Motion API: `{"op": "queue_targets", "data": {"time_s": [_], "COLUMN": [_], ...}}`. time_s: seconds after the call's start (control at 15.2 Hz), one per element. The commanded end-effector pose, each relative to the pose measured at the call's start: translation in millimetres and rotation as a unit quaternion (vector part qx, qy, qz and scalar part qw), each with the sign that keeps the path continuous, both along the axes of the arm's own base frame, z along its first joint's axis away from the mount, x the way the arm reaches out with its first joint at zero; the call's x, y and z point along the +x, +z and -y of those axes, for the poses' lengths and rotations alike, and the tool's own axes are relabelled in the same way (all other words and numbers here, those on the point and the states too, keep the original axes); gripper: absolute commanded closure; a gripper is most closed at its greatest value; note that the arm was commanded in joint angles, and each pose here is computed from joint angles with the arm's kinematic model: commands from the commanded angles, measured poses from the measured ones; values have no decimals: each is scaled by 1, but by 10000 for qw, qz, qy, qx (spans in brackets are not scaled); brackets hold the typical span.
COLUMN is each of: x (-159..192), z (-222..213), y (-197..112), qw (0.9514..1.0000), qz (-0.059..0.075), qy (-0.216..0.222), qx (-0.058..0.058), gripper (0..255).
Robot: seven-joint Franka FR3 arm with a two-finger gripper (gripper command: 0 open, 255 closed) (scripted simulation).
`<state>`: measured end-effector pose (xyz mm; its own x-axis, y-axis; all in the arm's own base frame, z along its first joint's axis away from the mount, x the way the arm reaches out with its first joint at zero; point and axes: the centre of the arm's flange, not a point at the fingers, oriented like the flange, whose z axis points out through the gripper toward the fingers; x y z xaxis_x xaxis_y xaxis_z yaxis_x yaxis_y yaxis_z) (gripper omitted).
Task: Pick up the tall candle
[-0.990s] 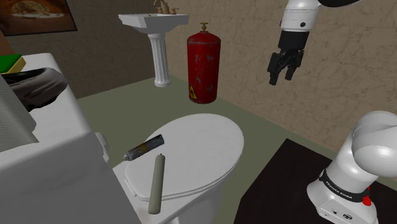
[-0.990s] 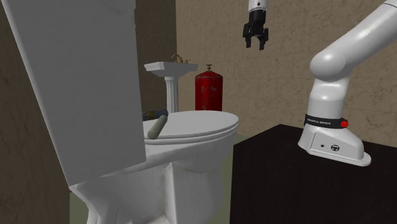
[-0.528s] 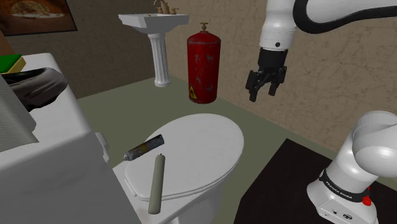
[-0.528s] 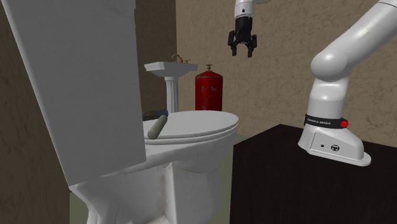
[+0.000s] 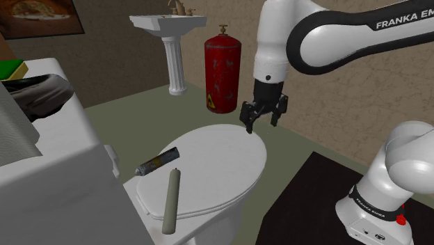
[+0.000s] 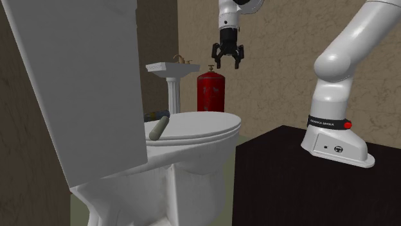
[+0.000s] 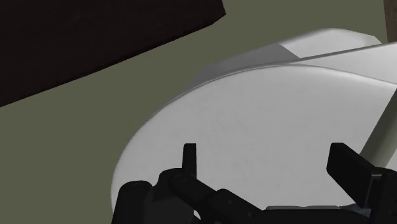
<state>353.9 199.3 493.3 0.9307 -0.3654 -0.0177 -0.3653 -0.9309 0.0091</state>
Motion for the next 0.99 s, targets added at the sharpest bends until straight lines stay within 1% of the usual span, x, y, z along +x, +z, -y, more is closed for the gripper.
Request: {"op": "queue_targets", "data": {"time_s": [0.0,0.46,0.92], "x": [10,43,83], "z": [-21,-95,-166], "y": [-15,-64,-114], "qw": [9999,9986,9958], "qz": [12,35,58], "qy": [-120,-500,-880], "qx": [-27,-147,-266], "gripper": [0,0,0]}}
